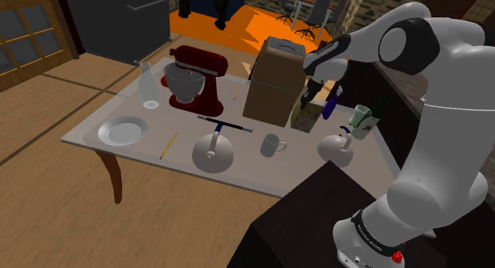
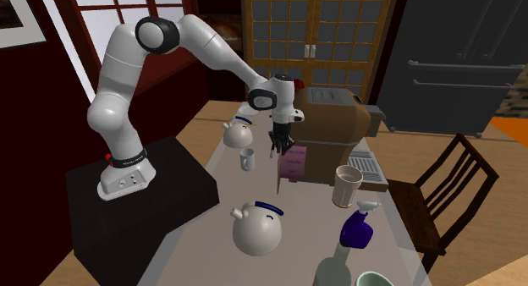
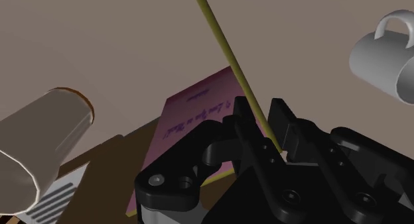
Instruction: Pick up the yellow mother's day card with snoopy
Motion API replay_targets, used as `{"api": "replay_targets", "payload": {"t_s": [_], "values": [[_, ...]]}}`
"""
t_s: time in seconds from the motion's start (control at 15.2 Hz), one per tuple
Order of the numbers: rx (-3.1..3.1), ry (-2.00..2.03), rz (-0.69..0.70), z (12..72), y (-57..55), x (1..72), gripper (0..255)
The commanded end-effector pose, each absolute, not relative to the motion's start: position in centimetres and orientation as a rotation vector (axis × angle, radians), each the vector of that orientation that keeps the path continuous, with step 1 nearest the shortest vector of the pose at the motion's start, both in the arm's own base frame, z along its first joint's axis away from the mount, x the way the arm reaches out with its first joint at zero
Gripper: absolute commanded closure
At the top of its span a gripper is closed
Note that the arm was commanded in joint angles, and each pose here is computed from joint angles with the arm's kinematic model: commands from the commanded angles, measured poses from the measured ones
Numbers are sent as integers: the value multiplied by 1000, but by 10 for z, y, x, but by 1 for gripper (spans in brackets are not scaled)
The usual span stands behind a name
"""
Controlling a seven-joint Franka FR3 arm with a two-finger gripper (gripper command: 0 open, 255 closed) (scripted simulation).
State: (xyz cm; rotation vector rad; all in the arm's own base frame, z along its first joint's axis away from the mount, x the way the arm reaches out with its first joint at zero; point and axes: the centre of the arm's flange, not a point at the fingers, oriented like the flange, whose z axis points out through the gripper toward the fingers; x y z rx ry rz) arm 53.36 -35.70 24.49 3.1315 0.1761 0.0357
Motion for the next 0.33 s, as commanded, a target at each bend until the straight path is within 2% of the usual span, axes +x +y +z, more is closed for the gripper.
{"api": "replay_targets", "payload": {"t_s": [0.0,0.26], "values": [[3131,176,36,256,-358,534,255],[3131,176,36,267,-358,534,255]]}}
